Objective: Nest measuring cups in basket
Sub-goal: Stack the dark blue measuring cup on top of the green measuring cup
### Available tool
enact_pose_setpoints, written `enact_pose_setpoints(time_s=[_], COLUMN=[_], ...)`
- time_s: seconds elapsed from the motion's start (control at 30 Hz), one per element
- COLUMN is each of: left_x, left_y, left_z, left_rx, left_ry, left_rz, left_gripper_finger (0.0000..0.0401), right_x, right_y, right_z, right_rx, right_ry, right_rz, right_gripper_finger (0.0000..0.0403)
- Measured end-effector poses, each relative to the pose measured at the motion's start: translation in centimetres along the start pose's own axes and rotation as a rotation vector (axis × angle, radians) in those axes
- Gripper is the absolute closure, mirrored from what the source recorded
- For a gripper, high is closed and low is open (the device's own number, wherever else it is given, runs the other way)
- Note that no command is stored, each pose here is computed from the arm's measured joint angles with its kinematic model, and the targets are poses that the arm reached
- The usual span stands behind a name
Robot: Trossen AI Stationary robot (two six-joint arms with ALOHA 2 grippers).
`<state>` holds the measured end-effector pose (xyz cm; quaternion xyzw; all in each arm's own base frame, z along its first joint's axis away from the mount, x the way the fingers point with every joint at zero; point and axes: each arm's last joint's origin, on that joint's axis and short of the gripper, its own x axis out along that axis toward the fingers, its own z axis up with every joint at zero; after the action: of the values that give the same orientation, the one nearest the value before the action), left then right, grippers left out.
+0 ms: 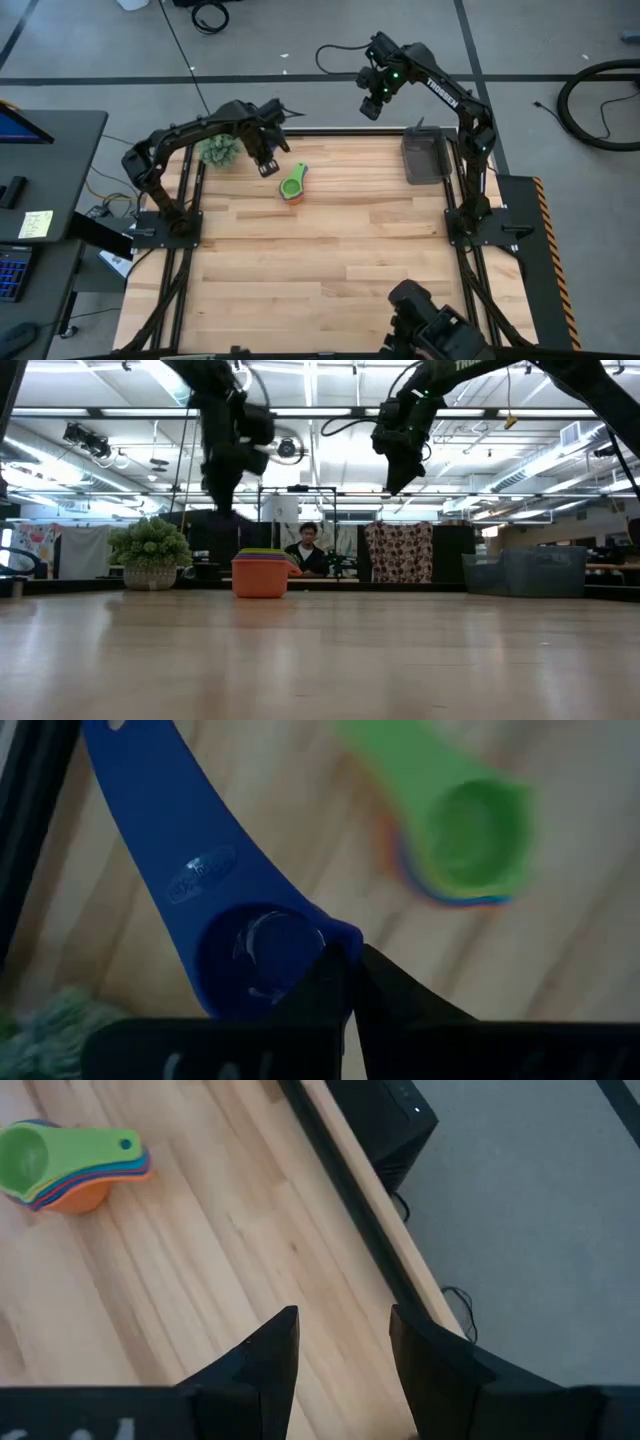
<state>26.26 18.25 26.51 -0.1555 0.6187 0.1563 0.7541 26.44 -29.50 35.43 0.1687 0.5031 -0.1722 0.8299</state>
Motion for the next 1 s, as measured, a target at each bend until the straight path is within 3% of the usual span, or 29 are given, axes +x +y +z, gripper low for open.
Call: enact_pose_setpoints(time_s=[0.23,0.43,0.63,1.0], left_x=[-1.4,0.0,2.7,3.4], left_y=[-6.1,-9.1,-10.0,-9.7], left_z=[1.4,2.3,3.5,3.5], left_rx=[-0.016,-0.059,-0.061,-0.119], left_ry=[-0.068,-0.092,-0.073,-0.053], left_rz=[-0.07,-0.093,-0.088,-0.035], left_gripper_finger=[0.0388,0.0388,0.0388,0.0388], right_x=[-0.4,-0.5,-0.6,-0.6], right_y=[-1.5,-1.9,-2.0,-1.8], right_z=[-0.5,-0.8,-0.8,-1.2], right_rx=[0.037,0.043,0.043,0.028], right_ry=[-0.003,0.007,0.009,0.051], right_rz=[-0.017,-0.019,-0.019,-0.003], right_gripper_finger=[0.0238,0.0238,0.0238,0.0238])
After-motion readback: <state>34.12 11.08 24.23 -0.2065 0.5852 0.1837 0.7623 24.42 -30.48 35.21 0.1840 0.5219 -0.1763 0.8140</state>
